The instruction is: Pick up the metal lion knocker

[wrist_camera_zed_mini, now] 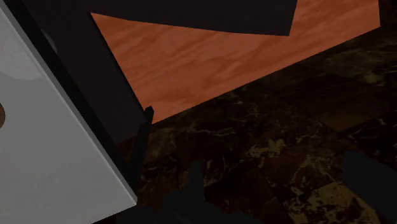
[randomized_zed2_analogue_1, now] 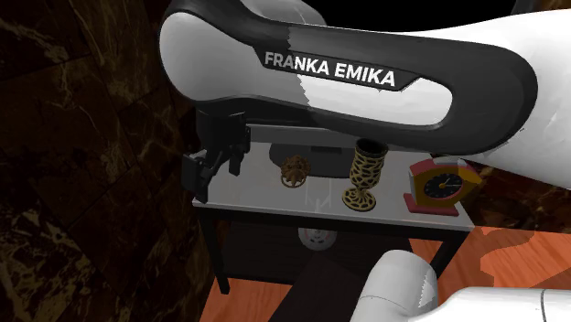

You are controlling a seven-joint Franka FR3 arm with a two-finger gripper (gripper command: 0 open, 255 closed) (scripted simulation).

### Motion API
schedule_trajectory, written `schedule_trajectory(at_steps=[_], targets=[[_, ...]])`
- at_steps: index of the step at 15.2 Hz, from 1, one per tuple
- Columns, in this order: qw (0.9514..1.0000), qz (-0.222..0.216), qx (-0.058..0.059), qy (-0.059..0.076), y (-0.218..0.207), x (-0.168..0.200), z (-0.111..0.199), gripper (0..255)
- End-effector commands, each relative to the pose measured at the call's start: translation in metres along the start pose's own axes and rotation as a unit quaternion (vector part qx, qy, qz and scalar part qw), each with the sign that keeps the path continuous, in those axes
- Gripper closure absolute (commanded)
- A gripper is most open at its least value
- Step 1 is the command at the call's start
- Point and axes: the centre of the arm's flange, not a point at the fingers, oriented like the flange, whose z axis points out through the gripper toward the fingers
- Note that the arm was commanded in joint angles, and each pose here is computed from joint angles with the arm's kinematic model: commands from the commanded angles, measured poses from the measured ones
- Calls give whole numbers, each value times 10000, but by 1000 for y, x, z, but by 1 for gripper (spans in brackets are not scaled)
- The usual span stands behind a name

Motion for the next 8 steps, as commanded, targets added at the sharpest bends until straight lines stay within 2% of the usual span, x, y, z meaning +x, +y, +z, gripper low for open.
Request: schedule_trajectory(at_steps=[1, 8], targets=[[10000, 0, 0, 0, 0, 0, 0, 0], [9978, 601, -186, 192, 72, 11, 47, 0]])
